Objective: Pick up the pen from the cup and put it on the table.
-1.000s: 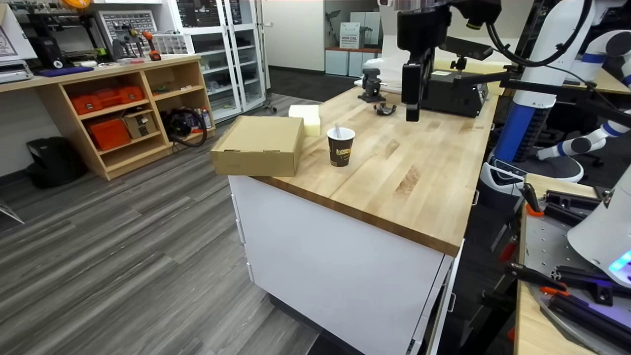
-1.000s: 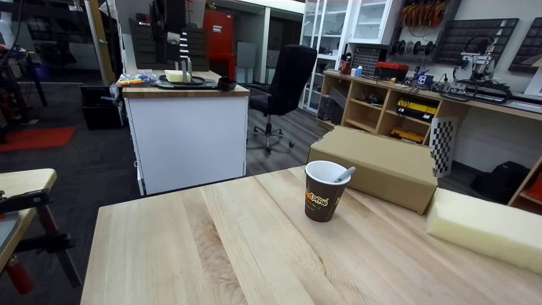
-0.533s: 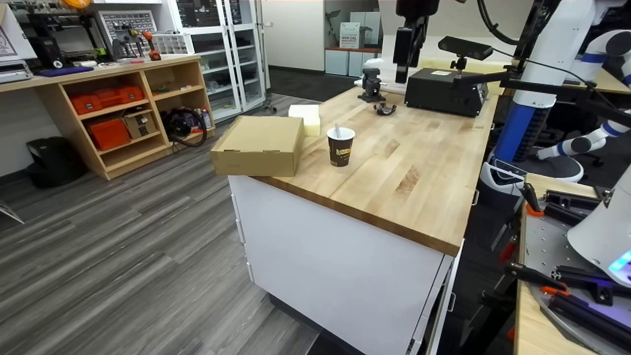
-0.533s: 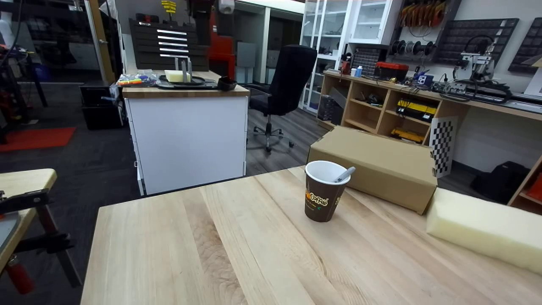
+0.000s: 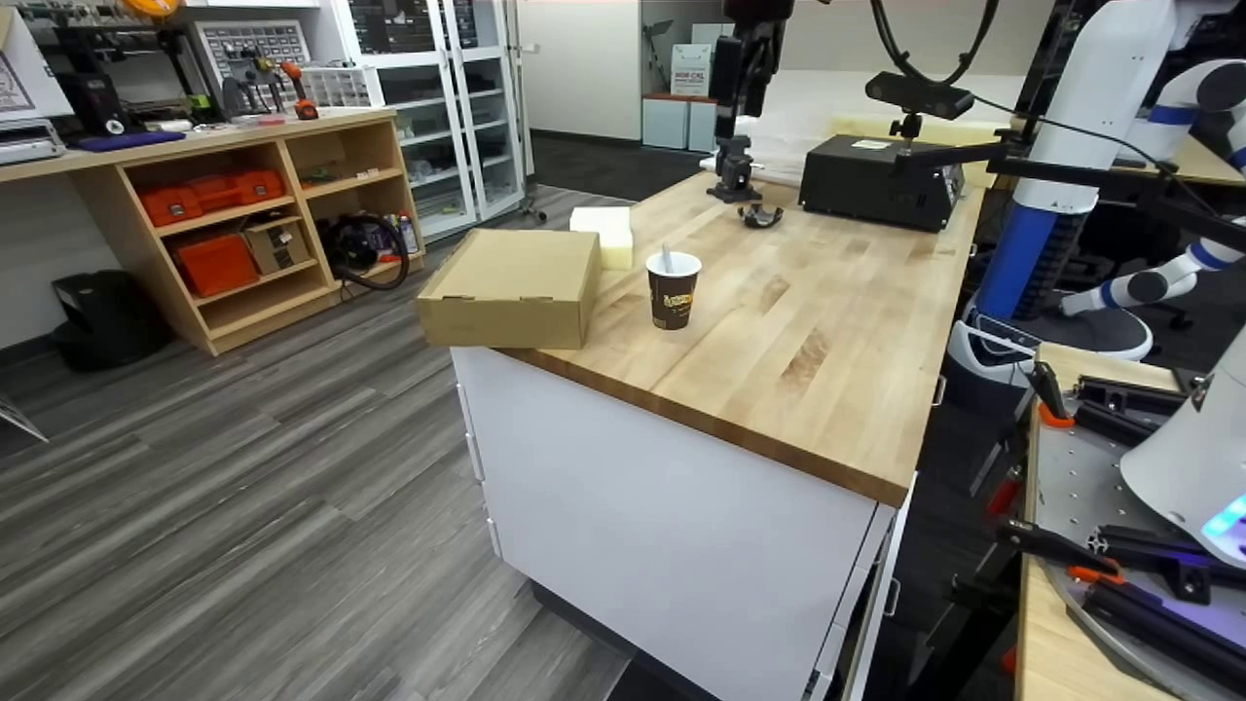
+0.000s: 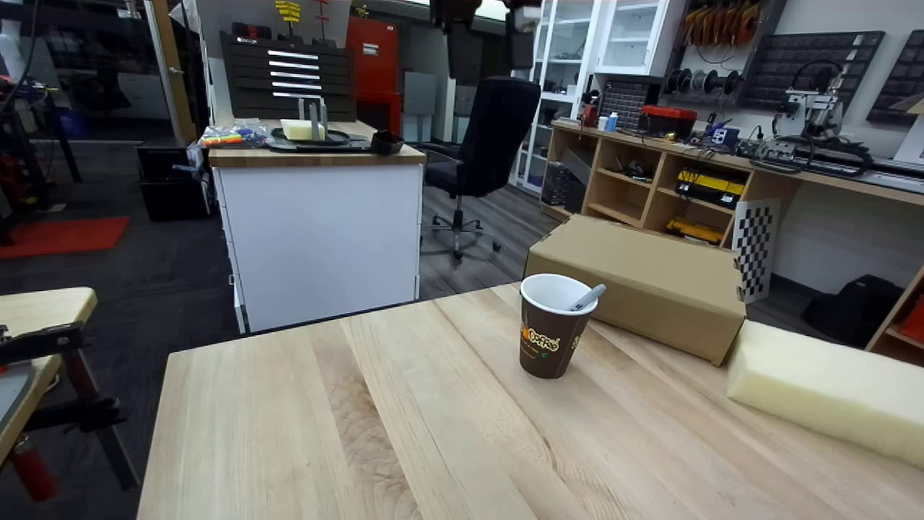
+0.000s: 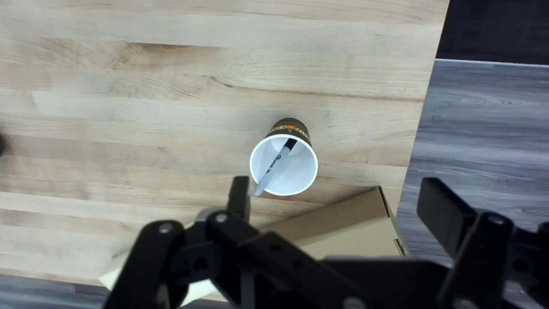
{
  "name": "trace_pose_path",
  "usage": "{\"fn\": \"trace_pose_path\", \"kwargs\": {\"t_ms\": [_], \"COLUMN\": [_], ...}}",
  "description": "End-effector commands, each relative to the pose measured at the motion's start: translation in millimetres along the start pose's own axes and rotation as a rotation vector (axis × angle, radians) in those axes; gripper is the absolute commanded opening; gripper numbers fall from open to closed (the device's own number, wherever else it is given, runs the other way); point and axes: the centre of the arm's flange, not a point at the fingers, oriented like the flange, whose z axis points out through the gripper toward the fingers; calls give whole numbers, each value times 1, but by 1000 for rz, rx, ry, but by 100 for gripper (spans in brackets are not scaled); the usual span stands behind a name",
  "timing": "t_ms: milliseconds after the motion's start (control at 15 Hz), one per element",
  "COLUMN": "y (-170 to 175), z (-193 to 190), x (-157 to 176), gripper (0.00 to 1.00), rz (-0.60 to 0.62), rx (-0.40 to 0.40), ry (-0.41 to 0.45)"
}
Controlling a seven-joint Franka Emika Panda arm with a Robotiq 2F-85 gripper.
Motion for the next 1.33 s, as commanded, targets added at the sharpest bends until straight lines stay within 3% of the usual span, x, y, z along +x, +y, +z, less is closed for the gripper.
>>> {"fn": "trace_pose_path", "kwargs": {"t_ms": [0,733,1067,1267], "y": [14,104,135,132], "z": [12,57,85,106], "x": [47,100,113,116], "gripper": [100,100,100,100], "rz": [4,60,77,64], "rx": [49,69,197,273], "ry": [-14,-30,-87,-144]}}
